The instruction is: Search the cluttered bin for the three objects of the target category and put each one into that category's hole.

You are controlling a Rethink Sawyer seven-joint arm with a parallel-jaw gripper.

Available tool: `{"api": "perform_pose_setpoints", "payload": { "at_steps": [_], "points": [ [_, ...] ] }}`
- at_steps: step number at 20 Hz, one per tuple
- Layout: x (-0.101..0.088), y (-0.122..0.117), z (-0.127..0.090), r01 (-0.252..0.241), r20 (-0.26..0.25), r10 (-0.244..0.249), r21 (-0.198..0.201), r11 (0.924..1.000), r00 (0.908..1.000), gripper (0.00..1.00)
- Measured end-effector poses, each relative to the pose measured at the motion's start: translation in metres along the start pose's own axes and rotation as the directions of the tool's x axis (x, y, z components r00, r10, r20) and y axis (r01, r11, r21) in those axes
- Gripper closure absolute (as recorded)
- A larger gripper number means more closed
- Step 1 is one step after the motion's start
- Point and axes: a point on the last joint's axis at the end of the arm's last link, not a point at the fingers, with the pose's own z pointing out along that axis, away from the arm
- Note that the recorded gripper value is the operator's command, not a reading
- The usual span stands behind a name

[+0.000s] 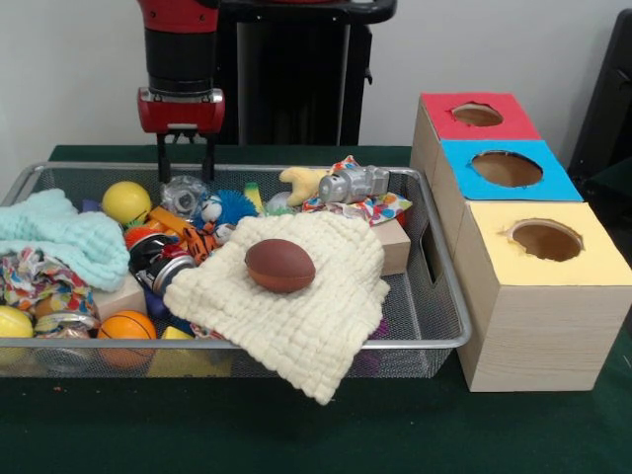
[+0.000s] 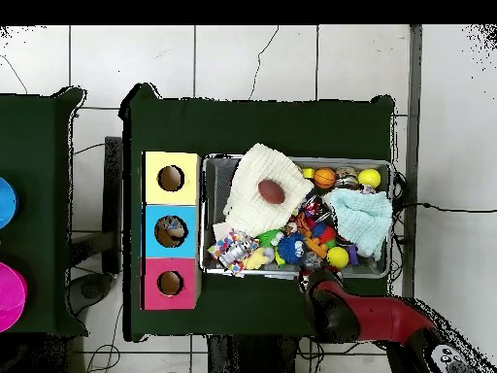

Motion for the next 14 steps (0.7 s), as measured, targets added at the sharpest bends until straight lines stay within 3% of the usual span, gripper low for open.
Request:
{"api": "perform_pose_setpoints", "payload": {
  "at_steps": [14],
  "points": [
    [0.0067,-0.0029,0.0034,-0.017,-0.01,0.017,-0.007,0.9998,0.9998,0.0]
  ]
}}
